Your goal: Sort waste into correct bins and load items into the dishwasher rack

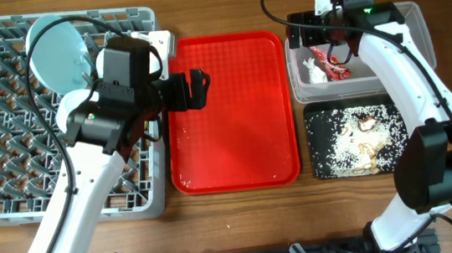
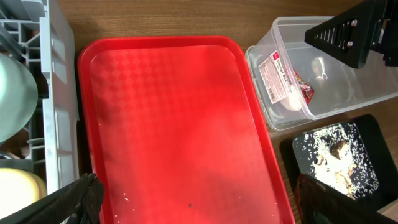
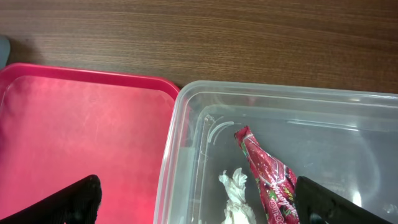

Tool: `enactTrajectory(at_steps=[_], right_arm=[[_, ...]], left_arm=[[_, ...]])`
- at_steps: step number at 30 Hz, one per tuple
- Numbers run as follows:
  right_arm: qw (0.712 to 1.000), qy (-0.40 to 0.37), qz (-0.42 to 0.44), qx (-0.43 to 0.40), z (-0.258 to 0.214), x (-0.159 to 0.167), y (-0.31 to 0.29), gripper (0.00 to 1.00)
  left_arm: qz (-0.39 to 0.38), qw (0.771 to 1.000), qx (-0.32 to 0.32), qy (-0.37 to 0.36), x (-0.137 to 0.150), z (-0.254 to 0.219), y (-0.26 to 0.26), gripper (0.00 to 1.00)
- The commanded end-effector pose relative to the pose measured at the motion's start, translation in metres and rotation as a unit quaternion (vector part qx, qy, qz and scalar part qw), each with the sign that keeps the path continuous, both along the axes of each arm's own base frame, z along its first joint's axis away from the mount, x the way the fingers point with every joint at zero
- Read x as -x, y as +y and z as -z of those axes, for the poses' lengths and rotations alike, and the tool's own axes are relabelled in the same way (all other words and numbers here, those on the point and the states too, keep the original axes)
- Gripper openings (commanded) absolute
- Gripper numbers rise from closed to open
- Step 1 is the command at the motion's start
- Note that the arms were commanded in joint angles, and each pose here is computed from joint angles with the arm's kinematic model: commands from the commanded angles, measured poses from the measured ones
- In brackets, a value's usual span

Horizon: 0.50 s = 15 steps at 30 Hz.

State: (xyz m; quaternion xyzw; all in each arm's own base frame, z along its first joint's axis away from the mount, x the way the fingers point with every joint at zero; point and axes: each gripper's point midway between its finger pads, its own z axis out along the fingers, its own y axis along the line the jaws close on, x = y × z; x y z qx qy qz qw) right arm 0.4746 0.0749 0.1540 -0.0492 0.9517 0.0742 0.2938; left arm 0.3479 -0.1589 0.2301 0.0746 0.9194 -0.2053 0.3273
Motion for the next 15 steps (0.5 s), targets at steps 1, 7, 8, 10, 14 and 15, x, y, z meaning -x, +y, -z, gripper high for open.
enactTrajectory(at_steps=[1,7,8,10,14,15], right_arm=[[0.998,-0.067,0.001,-0.007,-0.061,0.008,0.001,1.00],[0.976,-0.217,0.036,0.012,-0.188,0.054,-0.022,1.00],[0.970,-0.242,0.036,0.008,-0.209,0.067,-0.024,1.00],[0.955,-0.294,0.038,0.002,-0.250,0.096,-0.028,1.00],[0.931,-0.362,0.029,0.023,-0.303,0.180,-0.042,1.00],[0.927,-0.373,0.028,0.023,-0.309,0.196,-0.044,1.00]], left_arm=[[0.001,1.000,0.011,-0.002,0.001,-0.005,-0.001,1.00],[0.001,1.000,0.011,-0.002,0.001,-0.005,-0.001,1.00],[0.001,1.000,0.011,-0.002,0.001,-0.005,-0.001,1.00],[0.001,1.000,0.011,-0.002,0.001,-0.005,-0.001,1.00],[0.001,1.000,0.011,-0.002,0.001,-0.005,-0.001,1.00],[0.001,1.000,0.011,-0.002,0.001,-0.005,-0.001,1.00]])
